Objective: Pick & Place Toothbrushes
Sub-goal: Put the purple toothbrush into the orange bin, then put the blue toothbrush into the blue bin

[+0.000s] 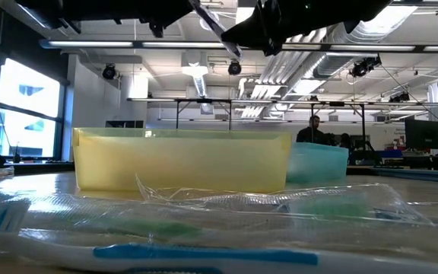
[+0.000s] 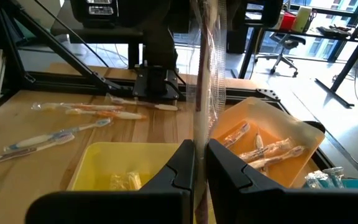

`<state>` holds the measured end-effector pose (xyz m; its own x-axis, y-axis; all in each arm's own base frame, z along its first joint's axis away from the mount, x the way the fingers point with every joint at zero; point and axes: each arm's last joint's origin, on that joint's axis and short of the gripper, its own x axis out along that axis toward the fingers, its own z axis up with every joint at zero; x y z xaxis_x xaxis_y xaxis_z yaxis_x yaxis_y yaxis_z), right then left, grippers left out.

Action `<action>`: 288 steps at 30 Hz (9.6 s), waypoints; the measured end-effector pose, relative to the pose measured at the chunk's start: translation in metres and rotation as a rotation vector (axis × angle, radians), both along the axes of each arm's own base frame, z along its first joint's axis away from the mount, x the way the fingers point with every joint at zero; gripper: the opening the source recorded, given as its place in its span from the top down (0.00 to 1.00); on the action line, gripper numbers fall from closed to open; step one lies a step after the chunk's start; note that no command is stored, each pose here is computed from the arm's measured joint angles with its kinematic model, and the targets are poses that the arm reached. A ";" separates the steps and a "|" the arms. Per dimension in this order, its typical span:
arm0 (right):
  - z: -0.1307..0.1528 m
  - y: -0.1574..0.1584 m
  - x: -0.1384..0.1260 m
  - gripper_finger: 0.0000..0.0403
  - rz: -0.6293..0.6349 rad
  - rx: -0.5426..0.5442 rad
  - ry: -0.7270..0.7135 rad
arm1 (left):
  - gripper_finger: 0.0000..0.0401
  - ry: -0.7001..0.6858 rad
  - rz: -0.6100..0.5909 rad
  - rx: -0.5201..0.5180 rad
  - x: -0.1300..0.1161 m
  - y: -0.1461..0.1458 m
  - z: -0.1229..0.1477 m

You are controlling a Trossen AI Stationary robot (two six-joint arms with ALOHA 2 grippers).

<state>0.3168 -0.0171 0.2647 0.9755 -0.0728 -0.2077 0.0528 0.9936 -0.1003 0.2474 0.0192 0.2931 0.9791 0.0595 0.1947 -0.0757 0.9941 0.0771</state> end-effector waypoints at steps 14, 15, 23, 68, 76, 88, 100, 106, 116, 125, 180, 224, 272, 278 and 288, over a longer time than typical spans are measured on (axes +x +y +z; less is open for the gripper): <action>0.002 0.000 0.000 0.96 -0.005 -0.002 -0.019 | 0.59 0.025 -0.006 -0.031 0.000 0.000 -0.003; 0.002 0.000 0.000 0.96 -0.005 -0.003 -0.020 | 0.59 0.028 -0.006 -0.034 0.000 0.000 -0.003; 0.002 0.000 0.000 0.96 -0.005 -0.005 -0.021 | 0.59 0.026 -0.008 -0.055 0.000 0.000 -0.003; 0.002 0.001 0.000 0.48 0.034 0.046 -0.019 | 0.93 0.028 0.018 -0.056 0.000 0.001 -0.003; 0.006 -0.001 -0.016 0.33 -0.066 0.069 0.081 | 0.93 0.047 0.120 -0.057 -0.011 0.009 0.002; 0.021 -0.001 -0.036 0.35 -0.124 0.055 0.106 | 0.93 0.133 0.346 -0.334 -0.054 0.055 0.006; 0.014 -0.001 -0.039 0.39 -0.133 0.078 0.174 | 0.93 0.268 0.567 -0.632 -0.084 0.095 -0.017; 0.013 -0.001 -0.039 0.40 -0.133 0.077 0.183 | 0.93 0.345 0.549 -0.706 -0.084 0.110 -0.034; 0.012 -0.001 -0.039 0.42 -0.141 0.101 0.198 | 0.93 0.404 0.551 -0.836 -0.079 0.133 -0.078; 0.012 -0.001 -0.040 0.42 -0.142 0.103 0.199 | 0.93 0.475 0.584 -0.895 -0.069 0.144 -0.106; 0.014 -0.001 -0.038 0.54 -0.170 0.172 0.160 | 0.83 0.535 0.408 -0.520 -0.038 0.106 -0.095; 0.027 -0.002 -0.034 0.99 -0.155 0.070 0.030 | 0.97 0.389 0.230 -0.357 -0.045 0.071 -0.053; 0.023 0.193 -0.055 0.99 0.046 0.218 0.201 | 1.00 0.317 -0.022 -0.188 -0.079 -0.088 -0.022; 0.019 0.198 -0.060 0.99 0.123 0.200 0.263 | 1.00 0.318 -0.020 -0.186 -0.079 -0.088 -0.022; 0.010 0.198 -0.063 0.99 0.180 0.366 0.398 | 1.00 0.350 -0.014 -0.169 -0.080 -0.088 -0.026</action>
<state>0.2536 0.1810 0.2742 0.8074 0.2335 -0.5419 -0.0921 0.9570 0.2750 0.1675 -0.0684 0.2676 0.9854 0.0480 -0.1631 -0.0600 0.9958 -0.0695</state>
